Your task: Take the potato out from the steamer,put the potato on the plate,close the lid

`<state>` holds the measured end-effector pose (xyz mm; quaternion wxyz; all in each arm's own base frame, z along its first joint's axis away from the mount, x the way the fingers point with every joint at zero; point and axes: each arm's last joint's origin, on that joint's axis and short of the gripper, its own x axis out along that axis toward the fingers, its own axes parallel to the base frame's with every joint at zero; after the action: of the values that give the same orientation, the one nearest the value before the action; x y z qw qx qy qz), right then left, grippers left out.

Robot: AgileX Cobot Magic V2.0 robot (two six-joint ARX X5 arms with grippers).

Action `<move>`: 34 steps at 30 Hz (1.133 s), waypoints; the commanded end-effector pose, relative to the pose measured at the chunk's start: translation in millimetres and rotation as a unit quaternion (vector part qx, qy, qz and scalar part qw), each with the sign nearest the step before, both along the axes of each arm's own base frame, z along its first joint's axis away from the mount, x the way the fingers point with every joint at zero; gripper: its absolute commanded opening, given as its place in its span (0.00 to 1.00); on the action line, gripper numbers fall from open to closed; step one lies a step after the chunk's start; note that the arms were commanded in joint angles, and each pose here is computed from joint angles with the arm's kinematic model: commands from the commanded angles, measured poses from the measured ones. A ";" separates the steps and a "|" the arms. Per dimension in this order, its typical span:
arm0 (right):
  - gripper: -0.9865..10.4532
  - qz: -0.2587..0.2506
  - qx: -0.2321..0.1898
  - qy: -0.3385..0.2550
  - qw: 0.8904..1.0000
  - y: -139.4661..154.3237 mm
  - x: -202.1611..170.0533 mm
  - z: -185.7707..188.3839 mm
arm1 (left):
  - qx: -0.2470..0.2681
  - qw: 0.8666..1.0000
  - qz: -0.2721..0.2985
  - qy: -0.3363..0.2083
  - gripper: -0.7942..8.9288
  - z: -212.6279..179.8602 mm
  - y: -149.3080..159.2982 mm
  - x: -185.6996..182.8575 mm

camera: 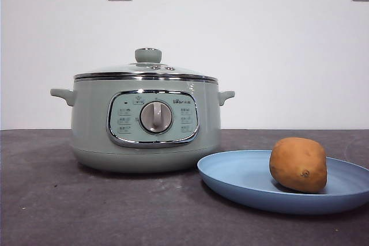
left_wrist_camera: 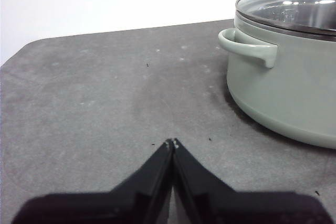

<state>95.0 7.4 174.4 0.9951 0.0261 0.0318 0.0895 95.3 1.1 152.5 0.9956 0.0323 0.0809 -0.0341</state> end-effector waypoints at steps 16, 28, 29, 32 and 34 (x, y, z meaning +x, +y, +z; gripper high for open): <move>0.09 -0.030 0.040 0.061 0.997 -1.4 0.6 -25.1 | -0.003 1.000 0.003 0.005 0.08 -5.2 0.4 0.7; 0.09 -0.030 0.040 0.068 0.996 -1.3 1.2 -26.0 | -0.003 1.000 0.003 0.005 0.08 -5.2 0.4 0.7; 0.09 -0.030 0.040 0.067 0.996 -1.3 1.2 -26.0 | -0.003 1.000 0.003 0.005 0.08 -5.2 0.4 0.7; 0.09 -0.030 0.040 0.067 0.996 -1.3 1.2 -26.0 | -0.003 1.000 0.003 0.005 0.08 -5.2 0.4 0.7; 0.09 -0.030 0.040 0.067 0.996 -1.3 1.2 -26.0 | -0.003 1.000 0.003 0.005 0.08 -5.2 0.4 0.7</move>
<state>96.0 6.0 152.3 0.9922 0.0682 0.0847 0.0611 95.3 1.1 152.6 0.9956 0.0323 0.0807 -0.0341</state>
